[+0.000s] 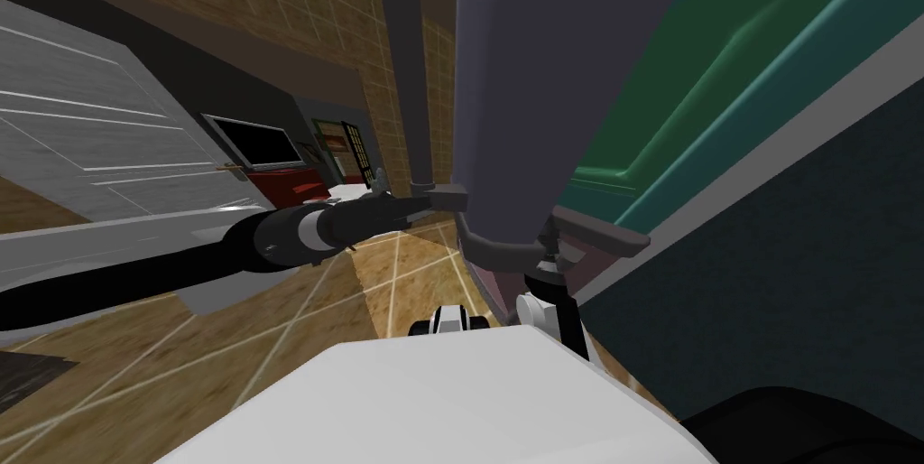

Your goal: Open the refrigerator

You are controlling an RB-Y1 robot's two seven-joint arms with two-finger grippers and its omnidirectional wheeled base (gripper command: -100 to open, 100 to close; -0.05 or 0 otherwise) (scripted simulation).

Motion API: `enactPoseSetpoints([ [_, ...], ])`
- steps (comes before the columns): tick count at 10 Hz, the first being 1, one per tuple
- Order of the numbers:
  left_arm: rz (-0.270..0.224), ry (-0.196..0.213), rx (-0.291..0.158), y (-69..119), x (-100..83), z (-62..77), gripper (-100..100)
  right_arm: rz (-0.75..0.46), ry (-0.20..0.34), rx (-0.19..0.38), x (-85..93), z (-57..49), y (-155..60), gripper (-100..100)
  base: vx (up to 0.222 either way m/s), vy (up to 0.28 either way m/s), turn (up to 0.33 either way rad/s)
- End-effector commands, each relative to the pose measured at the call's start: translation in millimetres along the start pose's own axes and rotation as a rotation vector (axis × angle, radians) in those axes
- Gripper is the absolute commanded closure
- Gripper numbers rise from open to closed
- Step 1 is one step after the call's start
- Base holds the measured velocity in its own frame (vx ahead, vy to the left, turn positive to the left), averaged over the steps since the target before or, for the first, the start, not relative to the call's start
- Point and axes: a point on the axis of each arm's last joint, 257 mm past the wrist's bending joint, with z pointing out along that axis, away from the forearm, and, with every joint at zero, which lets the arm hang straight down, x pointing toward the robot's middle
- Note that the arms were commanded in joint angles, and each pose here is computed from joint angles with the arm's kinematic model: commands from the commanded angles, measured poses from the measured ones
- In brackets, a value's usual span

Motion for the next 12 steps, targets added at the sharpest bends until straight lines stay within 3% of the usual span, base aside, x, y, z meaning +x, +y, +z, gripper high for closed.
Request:
enactPoseSetpoints([
  [1,-0.007,0.031,0.036,-10.5,9.1,0.4,100,0.0,0.0,0.0,0.0,0.0,0.0,0,0.138,0.279,-0.159],
  [12,-0.037,0.141,0.162,-47.1,40.2,-3.2,100,0.0,0.0,0.0,-0.1,-0.1,-0.1,0,0.126,0.293,-0.099],
])
